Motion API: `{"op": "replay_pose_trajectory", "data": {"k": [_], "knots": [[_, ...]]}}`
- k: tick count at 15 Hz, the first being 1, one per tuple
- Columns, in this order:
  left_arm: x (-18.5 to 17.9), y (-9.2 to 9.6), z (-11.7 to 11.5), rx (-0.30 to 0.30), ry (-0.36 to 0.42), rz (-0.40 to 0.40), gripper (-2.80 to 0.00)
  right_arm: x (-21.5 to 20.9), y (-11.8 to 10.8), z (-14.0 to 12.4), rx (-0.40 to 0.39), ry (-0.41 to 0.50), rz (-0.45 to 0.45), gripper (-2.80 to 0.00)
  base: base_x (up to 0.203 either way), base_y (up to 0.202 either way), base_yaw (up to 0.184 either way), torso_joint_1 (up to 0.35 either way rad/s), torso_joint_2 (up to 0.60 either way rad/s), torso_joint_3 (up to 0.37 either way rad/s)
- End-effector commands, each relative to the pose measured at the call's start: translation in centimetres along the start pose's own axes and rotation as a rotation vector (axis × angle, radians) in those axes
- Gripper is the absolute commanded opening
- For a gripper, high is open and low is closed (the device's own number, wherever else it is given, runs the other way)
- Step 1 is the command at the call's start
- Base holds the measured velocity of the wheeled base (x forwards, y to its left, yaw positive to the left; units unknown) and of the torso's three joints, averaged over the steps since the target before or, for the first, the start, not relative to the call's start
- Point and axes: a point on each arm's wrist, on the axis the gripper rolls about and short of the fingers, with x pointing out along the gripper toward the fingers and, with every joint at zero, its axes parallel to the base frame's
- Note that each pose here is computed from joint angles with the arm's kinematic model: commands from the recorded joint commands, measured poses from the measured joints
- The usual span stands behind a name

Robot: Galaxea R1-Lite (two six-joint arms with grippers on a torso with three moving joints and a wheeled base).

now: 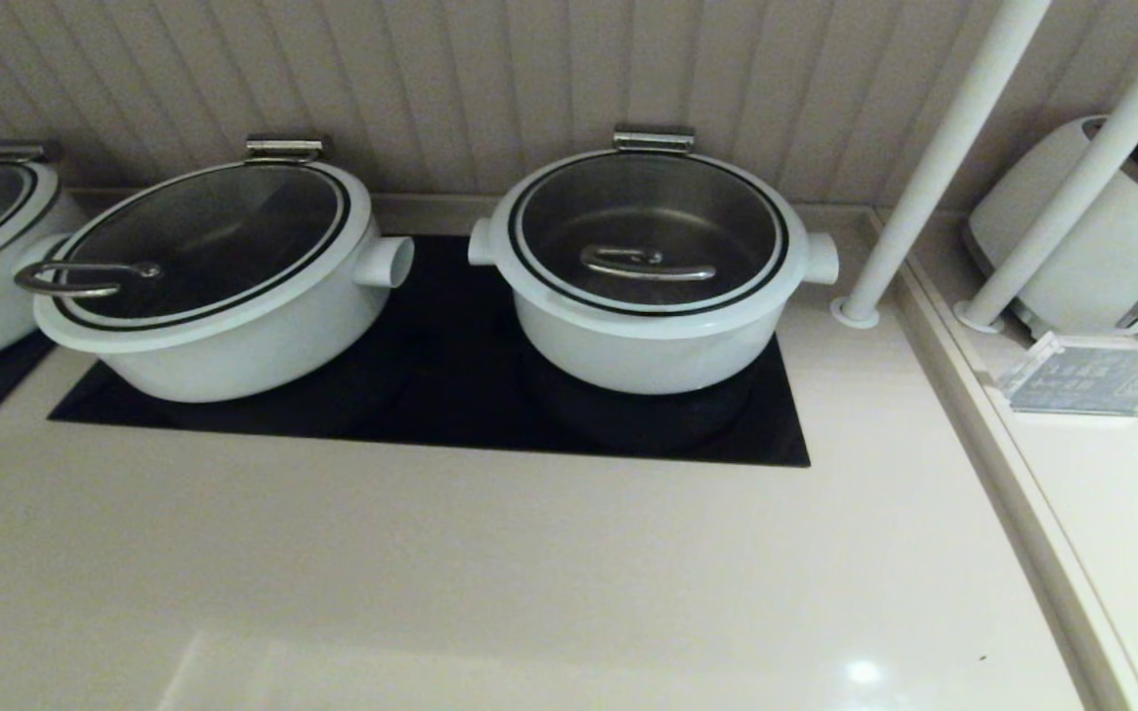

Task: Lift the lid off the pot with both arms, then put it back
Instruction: Open the food pot lid a small opening with the right arm

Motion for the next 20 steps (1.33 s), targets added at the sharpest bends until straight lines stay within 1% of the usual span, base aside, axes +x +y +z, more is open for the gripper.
{"op": "replay_pose_trajectory", "data": {"k": [1,20], "knots": [[0.0,0.0,0.01,0.001,-0.001,0.001,-2.8,0.0,0.0,-0.02,0.0,0.001,0.0,-2.8,0.0,0.0,0.0,0.0,0.0,0.0],[0.0,0.0,0.01,0.001,-0.001,0.001,-2.8,0.0,0.0,-0.02,-0.005,0.001,0.001,-2.8,0.0,0.0,0.0,0.0,0.0,0.0]]}}
